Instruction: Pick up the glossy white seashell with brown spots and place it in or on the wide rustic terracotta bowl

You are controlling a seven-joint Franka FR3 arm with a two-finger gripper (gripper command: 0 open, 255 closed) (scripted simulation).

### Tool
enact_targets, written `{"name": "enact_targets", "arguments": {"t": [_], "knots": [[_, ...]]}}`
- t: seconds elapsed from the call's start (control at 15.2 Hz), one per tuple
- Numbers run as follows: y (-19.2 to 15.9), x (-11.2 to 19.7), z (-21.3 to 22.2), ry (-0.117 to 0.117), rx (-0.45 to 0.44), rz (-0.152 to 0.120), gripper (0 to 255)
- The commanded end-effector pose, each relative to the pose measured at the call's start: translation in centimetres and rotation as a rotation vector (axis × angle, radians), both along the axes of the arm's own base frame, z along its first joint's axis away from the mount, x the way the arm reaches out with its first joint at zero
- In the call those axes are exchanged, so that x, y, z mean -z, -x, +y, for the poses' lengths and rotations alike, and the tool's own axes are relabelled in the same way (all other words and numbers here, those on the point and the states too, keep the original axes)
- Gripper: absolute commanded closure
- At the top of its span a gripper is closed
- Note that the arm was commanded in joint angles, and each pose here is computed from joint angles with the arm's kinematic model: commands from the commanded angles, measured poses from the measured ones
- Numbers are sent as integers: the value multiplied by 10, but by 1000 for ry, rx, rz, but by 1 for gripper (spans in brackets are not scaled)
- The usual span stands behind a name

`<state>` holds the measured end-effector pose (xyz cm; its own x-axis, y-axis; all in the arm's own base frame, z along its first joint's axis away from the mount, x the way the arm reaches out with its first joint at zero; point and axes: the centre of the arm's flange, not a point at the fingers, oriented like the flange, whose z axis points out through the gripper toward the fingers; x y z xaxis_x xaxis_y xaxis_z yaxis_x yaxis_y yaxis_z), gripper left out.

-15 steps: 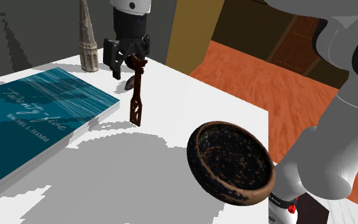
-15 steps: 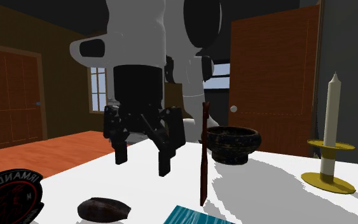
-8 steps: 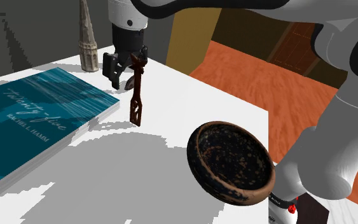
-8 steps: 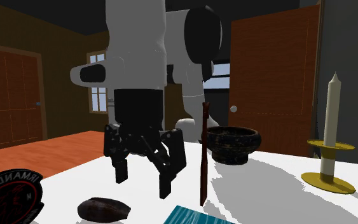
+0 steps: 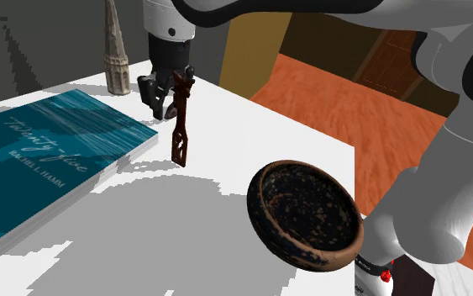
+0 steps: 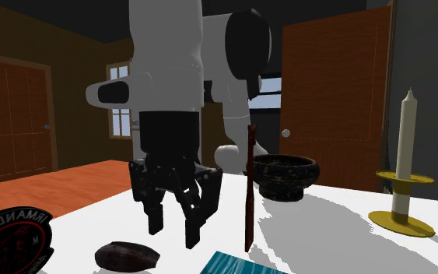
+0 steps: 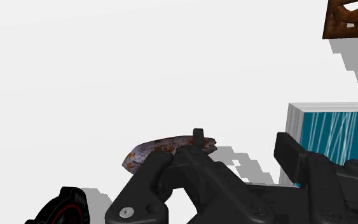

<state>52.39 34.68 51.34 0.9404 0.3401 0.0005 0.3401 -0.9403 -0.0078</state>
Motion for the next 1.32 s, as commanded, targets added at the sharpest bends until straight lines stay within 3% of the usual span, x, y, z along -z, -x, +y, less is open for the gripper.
{"name": "enact_targets", "arguments": {"t": [0.0,0.53,0.59,0.73,0.79,0.86,1.12,1.19,1.25], "knots": [[0,0,0,0,0,0,255],[0,0,0,0,0,0,255],[0,0,0,0,0,0,0],[-20,0,-19,-46,547,-6,0],[-14,1,-11,-26,230,-7,0],[-14,1,-11,-26,230,-7,0],[-26,4,-73,-205,1065,-20,0],[-23,5,-83,-233,1197,-22,0],[-24,10,-82,-233,1197,-22,0]]}}
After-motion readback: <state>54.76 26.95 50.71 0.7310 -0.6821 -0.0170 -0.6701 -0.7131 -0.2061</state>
